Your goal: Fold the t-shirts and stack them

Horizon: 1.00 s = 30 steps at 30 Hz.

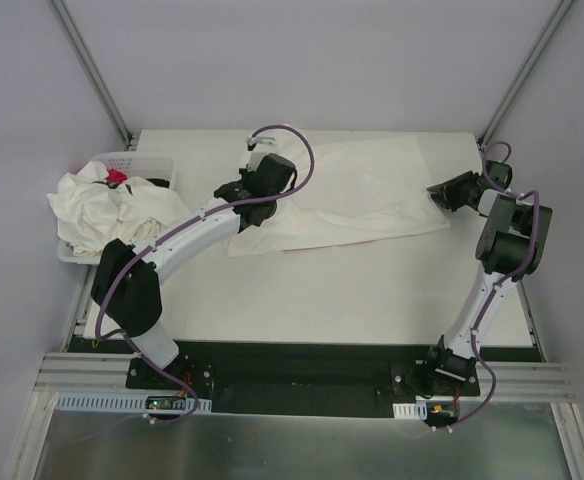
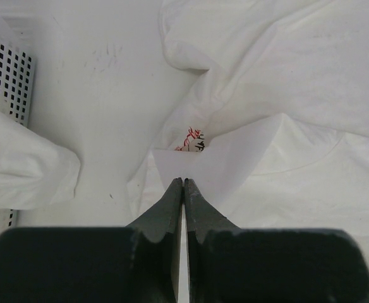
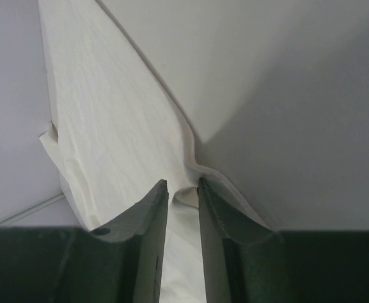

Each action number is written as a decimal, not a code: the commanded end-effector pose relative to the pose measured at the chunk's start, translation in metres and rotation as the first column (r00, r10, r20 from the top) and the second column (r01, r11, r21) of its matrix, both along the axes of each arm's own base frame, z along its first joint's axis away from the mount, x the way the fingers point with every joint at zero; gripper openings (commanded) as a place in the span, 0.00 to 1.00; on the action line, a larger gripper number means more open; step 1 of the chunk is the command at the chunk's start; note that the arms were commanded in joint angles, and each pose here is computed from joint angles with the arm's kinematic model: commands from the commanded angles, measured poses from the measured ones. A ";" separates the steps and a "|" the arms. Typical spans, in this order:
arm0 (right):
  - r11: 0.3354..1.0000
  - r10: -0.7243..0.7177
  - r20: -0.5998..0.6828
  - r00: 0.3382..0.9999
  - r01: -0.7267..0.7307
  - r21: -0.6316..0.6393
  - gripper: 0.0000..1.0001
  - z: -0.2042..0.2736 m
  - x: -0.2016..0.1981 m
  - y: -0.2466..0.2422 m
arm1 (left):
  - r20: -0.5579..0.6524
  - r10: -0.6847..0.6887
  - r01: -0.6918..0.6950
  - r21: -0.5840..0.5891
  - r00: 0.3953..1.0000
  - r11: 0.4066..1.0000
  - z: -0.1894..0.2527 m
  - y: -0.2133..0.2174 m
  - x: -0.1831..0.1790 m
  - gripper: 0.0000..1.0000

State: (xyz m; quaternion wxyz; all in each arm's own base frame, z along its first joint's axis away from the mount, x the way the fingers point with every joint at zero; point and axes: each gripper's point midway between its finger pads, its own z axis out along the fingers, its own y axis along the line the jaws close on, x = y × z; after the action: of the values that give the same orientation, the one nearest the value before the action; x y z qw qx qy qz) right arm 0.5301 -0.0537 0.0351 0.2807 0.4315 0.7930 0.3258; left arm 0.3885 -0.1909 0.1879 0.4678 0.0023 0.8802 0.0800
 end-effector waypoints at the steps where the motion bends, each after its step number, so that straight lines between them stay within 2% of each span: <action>1: 1.000 -0.003 0.027 1.000 0.004 -0.015 0.27 0.011 0.006 0.000 | 0.022 -0.004 0.004 -0.016 1.000 1.000 0.008 -0.002 0.007 0.00; 5: 1.000 -0.004 0.026 1.000 0.004 -0.012 0.20 0.011 0.005 0.000 | 0.019 -0.004 0.004 -0.016 1.000 1.000 0.007 -0.002 0.007 0.00; 14: 1.000 -0.003 0.012 1.000 0.003 -0.003 0.12 0.010 -0.006 0.003 | -0.009 -0.011 0.011 -0.034 1.000 0.999 -0.005 -0.008 0.009 0.00; 30: 0.999 -0.039 0.038 0.999 0.040 -0.021 0.08 0.040 -0.020 -0.017 | -0.033 -0.011 0.010 -0.047 0.999 0.999 -0.017 -0.013 0.009 0.00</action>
State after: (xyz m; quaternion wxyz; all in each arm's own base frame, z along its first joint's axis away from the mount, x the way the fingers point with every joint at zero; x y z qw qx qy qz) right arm 0.5089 -0.0576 0.0339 0.2676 0.4476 0.7909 0.3203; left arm 0.3897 -0.2018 0.1622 0.4413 0.0171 0.8943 0.0717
